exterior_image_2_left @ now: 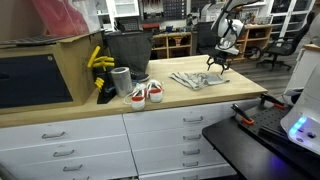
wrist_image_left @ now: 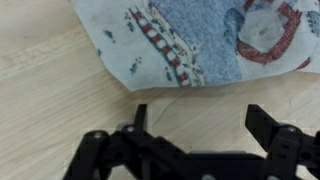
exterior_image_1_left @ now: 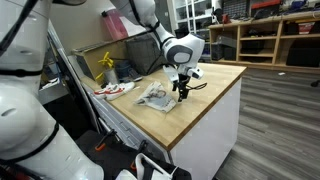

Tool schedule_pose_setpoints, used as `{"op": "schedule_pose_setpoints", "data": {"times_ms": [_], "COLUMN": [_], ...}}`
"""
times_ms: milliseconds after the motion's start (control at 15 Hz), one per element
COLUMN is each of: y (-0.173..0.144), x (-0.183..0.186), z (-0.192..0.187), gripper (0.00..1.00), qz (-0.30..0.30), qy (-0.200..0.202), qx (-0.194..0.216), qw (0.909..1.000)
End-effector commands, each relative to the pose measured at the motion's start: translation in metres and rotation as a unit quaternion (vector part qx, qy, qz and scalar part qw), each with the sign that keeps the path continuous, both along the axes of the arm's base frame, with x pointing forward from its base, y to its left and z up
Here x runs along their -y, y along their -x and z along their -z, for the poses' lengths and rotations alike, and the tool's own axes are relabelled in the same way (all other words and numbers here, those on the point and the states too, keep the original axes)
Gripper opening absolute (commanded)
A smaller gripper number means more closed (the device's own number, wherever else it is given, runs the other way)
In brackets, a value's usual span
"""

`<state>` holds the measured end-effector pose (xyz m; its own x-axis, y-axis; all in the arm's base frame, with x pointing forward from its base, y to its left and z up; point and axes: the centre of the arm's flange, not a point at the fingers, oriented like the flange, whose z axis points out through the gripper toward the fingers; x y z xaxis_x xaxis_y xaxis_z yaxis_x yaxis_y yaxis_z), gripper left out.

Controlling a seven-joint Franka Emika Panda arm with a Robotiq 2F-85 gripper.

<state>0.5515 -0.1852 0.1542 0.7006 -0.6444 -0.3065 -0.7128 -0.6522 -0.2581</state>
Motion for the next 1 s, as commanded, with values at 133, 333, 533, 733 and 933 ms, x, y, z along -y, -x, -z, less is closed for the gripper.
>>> {"op": "schedule_pose_setpoints", "data": {"times_ms": [133, 333, 533, 733, 933], "y": [0.011, 0.004, -0.001, -0.002, 0.006], "x": [0.005, 0.009, 0.009, 0.008, 0.012], "z": [-0.009, -0.001, 0.006, 0.011, 0.002], "gripper": [1.0, 1.0, 1.0, 1.0, 1.0], "qz": [-0.012, -0.01, -0.01, -0.011, -0.01], "qy": [-0.016, -0.014, -0.017, -0.019, -0.023], "qx": [0.018, 0.013, 0.006, 0.002, 0.0], "qw": [0.9997, 0.9998, 0.9998, 0.9997, 0.9997]}}
